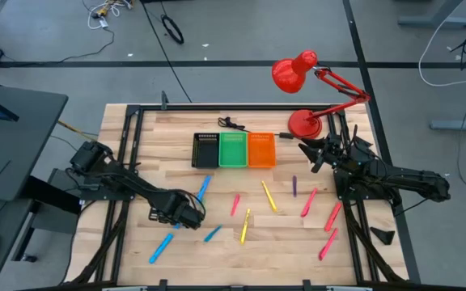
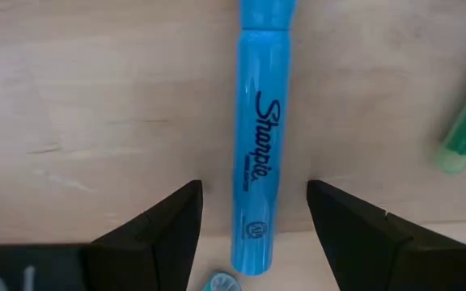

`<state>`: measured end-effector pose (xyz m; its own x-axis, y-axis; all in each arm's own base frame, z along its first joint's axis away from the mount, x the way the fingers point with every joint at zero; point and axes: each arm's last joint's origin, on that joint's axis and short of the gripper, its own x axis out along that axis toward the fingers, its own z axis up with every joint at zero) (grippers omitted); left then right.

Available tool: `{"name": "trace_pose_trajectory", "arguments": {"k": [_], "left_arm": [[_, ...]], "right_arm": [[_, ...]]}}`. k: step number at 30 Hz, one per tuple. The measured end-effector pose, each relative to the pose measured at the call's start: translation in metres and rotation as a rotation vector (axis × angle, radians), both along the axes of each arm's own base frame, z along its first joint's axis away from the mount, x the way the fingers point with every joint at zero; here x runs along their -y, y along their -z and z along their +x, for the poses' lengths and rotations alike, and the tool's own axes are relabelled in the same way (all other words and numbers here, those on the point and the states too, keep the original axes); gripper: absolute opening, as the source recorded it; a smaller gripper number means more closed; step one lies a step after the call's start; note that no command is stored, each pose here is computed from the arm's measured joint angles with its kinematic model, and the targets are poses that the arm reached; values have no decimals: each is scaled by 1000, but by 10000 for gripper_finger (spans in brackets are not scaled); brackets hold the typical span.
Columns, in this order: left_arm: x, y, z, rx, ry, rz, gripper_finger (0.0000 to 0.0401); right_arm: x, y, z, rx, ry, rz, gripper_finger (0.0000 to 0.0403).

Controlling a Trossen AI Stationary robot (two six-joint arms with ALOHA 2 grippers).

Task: Pick & Place Markers
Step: Put the middle large blue highlighter pen into the green bin

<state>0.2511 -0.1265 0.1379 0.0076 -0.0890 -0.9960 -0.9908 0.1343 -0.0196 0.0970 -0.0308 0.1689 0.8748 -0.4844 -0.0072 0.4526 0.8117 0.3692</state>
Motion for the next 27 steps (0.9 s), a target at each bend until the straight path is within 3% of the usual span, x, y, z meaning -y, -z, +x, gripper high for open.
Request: {"name": "trace_pose_trajectory", "arguments": {"k": [8, 19, 27], "left_arm": [[0, 0, 0, 6, 23, 4, 219], [1, 1, 2, 30, 51, -2, 76], [1, 1, 2, 30, 56, 0, 69]], "right_arm": [[0, 0, 0, 0, -1, 0, 170], [0, 0, 0, 1, -1, 0, 170], [0, 0, 0, 1, -1, 0, 170]]}}
